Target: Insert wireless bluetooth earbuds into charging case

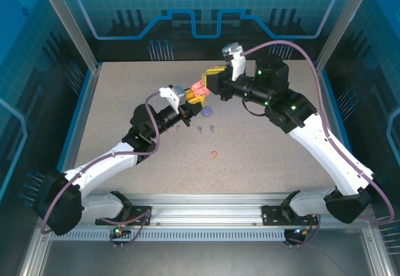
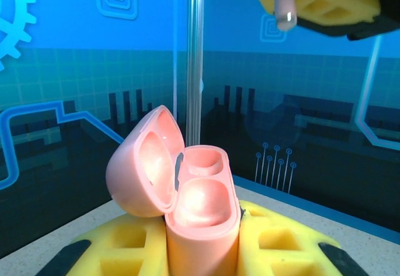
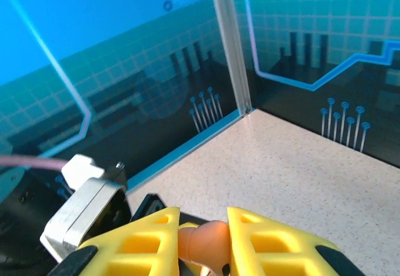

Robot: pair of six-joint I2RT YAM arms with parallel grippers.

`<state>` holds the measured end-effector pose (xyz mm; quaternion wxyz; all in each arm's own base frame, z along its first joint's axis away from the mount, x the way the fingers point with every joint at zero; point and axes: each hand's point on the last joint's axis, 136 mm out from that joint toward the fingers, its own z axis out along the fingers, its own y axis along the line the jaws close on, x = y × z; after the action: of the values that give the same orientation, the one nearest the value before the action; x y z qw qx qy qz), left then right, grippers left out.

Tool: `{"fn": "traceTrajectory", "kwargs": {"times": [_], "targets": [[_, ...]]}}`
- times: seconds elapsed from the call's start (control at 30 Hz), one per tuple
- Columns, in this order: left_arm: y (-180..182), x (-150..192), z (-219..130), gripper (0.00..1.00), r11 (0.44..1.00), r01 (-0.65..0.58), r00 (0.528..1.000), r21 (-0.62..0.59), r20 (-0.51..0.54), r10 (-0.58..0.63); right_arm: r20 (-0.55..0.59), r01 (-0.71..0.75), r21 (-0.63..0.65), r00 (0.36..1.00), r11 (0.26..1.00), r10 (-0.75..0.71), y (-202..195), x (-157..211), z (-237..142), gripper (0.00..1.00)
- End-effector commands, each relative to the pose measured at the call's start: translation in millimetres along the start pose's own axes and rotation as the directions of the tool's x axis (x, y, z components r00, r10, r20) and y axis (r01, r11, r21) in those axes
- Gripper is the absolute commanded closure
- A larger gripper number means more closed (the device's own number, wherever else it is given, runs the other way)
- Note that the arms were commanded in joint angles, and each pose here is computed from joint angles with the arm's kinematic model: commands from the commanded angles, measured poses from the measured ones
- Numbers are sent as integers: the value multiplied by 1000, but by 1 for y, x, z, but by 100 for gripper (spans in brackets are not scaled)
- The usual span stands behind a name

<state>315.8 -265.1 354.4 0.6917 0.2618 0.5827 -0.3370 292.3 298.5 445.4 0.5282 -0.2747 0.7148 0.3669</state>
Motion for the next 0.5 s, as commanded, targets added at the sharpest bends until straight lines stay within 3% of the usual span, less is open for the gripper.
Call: {"fn": "traceTrajectory", "kwargs": {"times": [0.0, 0.47], "targets": [[-5, -11, 4, 100, 999, -21, 1000, 39, -5, 22, -23, 75, -47, 997, 996, -76, 15, 3, 5, 78], [-7, -14, 5, 100, 998, -30, 999, 52, -22, 31, -108, 50, -31, 993, 998, -53, 4, 31, 28, 79]]}}
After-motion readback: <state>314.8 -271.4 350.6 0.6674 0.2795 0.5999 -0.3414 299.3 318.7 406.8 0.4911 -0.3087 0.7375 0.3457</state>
